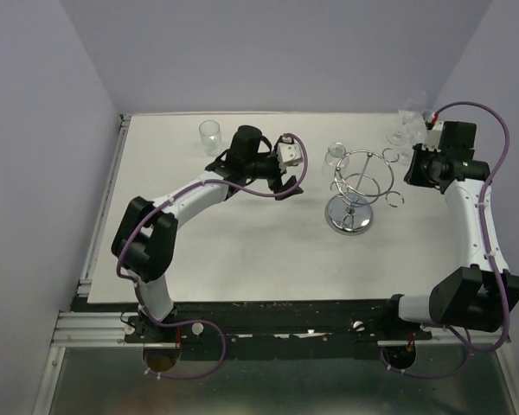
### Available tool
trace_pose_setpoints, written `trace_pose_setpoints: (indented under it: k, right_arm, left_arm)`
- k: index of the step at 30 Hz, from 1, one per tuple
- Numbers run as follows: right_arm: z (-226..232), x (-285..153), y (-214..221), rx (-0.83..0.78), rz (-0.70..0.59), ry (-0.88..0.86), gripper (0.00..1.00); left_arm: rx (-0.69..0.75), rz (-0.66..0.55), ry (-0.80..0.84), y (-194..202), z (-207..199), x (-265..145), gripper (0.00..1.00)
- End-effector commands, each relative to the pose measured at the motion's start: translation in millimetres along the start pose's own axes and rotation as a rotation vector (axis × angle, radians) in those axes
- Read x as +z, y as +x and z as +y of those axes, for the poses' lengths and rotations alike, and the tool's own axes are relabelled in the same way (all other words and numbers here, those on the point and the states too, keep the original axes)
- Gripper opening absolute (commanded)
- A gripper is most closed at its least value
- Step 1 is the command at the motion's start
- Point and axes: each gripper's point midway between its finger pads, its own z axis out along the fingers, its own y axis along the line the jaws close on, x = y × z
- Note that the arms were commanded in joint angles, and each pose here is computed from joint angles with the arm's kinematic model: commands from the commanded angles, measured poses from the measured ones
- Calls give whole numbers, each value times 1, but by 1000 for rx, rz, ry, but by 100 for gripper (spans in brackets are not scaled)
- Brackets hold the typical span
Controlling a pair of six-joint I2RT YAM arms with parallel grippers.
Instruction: Take the wine glass off the wine glass rack
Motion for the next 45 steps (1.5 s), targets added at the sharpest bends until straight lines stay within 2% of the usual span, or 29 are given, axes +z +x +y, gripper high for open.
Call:
trace_pose_setpoints:
  k: [1,5,13,23,33,45]
  right_arm:
    - [13,-2,22,-86,83,-101,22]
    - [10,-2,25,-94,93,-85,22]
    - [1,3,37,-125,127,-47,23]
    - [1,9,43,-129,150,-57,23]
    - [2,8,51,-125,159,-62,23]
    - [2,7,57,-121,159,-62,23]
  left_arm:
    - [70,-243,35,-45,24,23,99]
    - [75,-282,38,-41,36,42,99]
    - [-18,-385,65,-41,44,65,99]
    - [-27,-390,108,-44,33,96,99]
    - [-53,-400,51,-51,41,124,99]
    - [-73,-390,51,-44,40,123,82]
